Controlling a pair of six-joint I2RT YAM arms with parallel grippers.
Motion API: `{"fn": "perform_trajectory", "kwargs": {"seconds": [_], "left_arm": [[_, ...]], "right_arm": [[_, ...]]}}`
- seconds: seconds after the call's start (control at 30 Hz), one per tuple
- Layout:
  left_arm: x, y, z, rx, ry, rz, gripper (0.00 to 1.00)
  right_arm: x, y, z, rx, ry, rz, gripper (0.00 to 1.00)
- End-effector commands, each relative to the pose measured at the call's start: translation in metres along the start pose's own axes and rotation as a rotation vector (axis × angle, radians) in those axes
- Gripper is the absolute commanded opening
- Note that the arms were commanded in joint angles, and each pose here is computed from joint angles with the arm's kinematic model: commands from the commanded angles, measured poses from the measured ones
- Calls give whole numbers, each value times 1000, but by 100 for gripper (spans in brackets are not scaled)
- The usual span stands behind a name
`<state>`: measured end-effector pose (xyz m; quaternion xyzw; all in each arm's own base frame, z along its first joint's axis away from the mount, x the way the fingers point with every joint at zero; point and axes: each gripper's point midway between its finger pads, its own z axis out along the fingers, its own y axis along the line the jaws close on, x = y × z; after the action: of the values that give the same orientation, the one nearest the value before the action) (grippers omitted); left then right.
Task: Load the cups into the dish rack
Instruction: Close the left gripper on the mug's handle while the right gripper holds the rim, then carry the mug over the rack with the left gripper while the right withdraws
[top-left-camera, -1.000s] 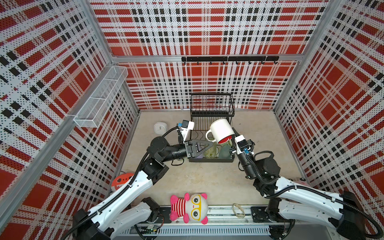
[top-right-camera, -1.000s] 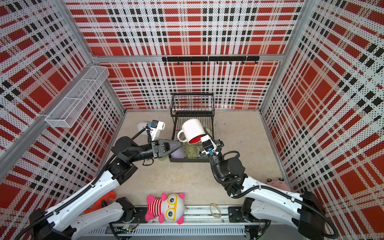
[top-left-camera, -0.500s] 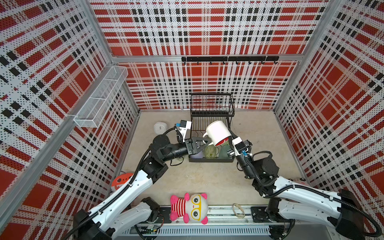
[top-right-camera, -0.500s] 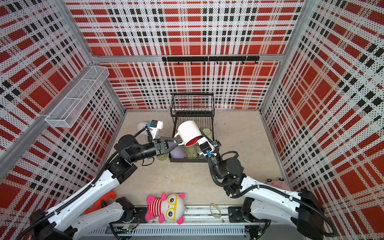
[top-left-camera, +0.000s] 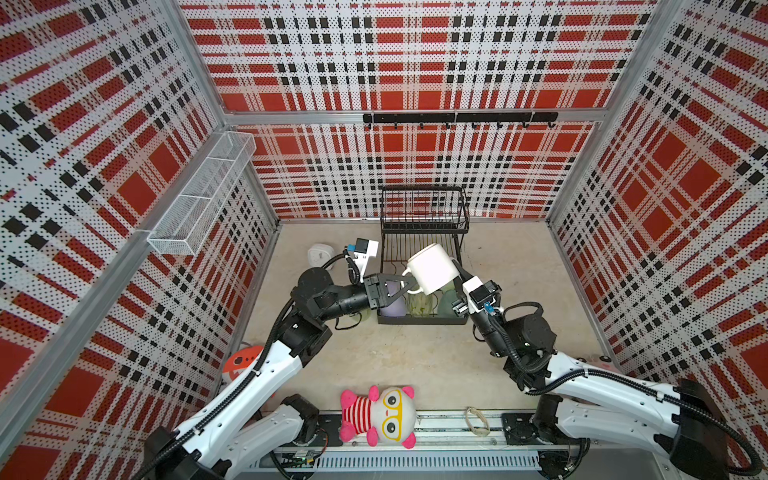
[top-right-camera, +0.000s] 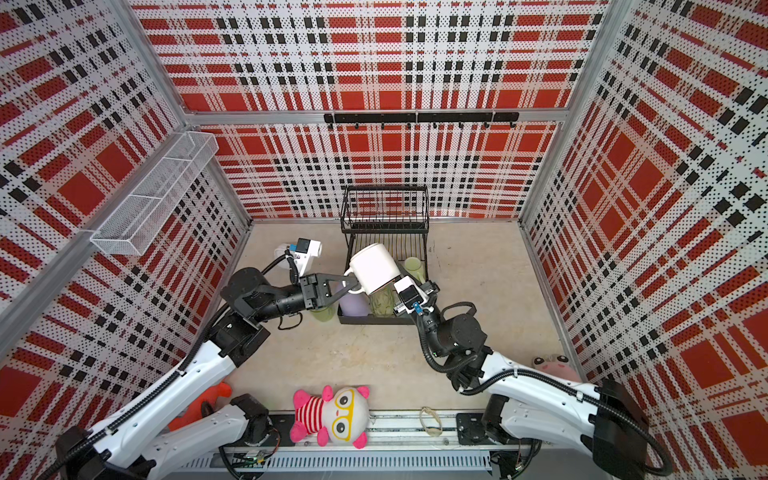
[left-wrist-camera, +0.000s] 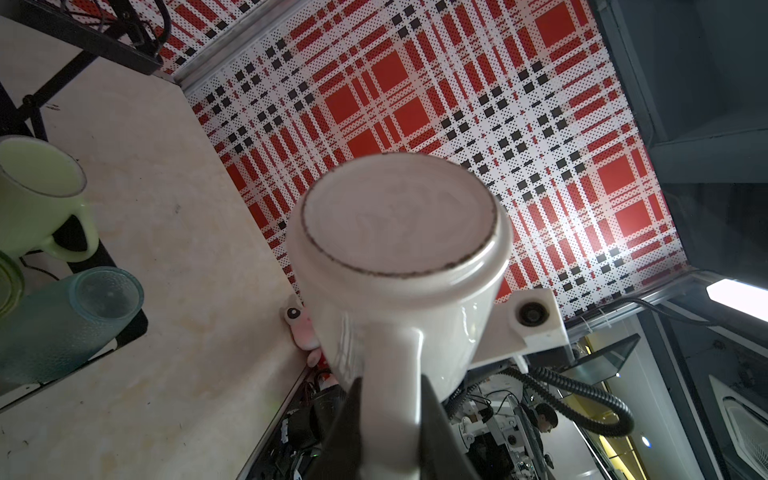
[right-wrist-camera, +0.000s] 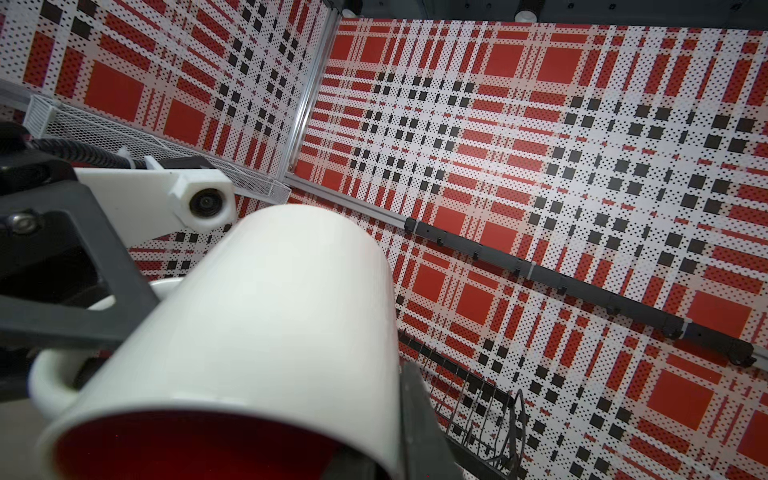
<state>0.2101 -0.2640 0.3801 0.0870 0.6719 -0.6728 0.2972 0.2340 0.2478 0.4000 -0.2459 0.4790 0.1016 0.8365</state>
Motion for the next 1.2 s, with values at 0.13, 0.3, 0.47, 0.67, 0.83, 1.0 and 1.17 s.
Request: {"fn": "perform_trajectory", "kwargs": {"seconds": [0.13,0.3,0.47,0.67,0.83,1.0,1.17], "left_arm": [[-17,-21,-13,43,-83,175,0],[-47,3,-26,-85,-203,161,0],[-69,5,-32,-76,-260,156,0],[-83,10,-28,-104,-268,194,0],[-100,43,-43,-330,-345,311,0],[-110,59,-56,-462,-410,578,0],[-123,106,-60,-659,-370,756,0]], "right_arm": [[-12,-4,0,-11,-49,57,0],[9,12,7,-71,-1,36,21],[36,25,11,-94,75,-12,47],[53,29,3,-115,129,-45,59],[46,13,-9,-76,126,-35,97],[44,3,-19,-68,143,3,100],[38,-11,-29,-32,151,78,100]]}}
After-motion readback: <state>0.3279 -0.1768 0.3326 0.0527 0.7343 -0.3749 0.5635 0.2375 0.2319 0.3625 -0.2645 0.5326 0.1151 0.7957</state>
